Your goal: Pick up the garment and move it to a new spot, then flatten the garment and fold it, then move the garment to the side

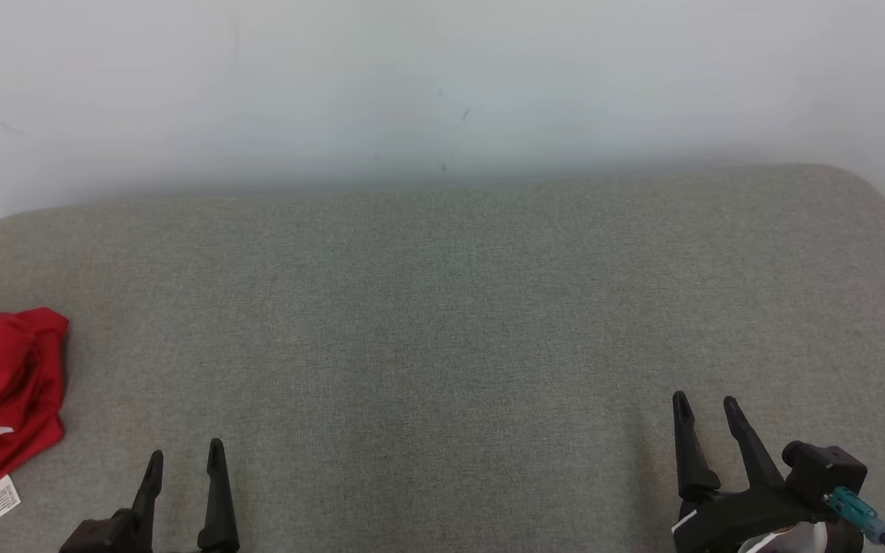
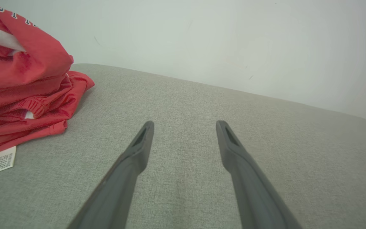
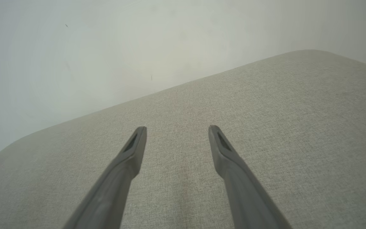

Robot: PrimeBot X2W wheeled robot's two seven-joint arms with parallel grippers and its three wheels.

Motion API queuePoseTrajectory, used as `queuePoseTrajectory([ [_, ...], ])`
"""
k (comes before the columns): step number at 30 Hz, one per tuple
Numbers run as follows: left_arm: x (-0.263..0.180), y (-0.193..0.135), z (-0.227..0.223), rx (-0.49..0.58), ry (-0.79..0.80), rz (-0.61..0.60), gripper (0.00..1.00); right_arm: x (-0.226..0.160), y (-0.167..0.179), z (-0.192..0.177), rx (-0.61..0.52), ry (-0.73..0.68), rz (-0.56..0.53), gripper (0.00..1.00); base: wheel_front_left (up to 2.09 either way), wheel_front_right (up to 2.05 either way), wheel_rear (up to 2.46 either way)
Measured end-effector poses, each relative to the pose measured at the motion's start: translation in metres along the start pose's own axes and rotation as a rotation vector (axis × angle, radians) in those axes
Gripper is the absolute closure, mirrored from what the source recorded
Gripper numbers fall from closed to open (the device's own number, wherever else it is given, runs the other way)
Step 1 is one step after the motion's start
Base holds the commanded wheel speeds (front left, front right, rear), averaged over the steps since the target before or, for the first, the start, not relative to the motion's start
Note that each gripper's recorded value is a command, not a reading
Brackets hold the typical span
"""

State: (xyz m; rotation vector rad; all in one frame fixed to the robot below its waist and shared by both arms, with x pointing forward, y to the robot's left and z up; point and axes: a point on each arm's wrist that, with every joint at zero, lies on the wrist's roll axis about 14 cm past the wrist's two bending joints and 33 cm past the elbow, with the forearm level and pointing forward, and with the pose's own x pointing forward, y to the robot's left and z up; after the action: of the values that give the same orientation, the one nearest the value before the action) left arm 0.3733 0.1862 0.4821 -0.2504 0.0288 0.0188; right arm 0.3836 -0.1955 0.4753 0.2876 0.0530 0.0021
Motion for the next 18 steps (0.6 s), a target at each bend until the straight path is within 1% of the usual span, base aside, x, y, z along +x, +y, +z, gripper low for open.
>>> queuePoseTrajectory([
  [13,-0.0008,0.0,-0.0033,0.136,0.0,-0.007,0.0,0.0031,0.0028,-0.0013,-0.135,0.001,0.029,0.0,0.0,0.0,0.0],
  [18,-0.0015,0.0004,-0.0044,0.172,-0.001,-0.009,0.0,0.0019,0.0008,-0.0037,-0.185,0.007,0.03,0.0,0.0,0.0,0.0],
])
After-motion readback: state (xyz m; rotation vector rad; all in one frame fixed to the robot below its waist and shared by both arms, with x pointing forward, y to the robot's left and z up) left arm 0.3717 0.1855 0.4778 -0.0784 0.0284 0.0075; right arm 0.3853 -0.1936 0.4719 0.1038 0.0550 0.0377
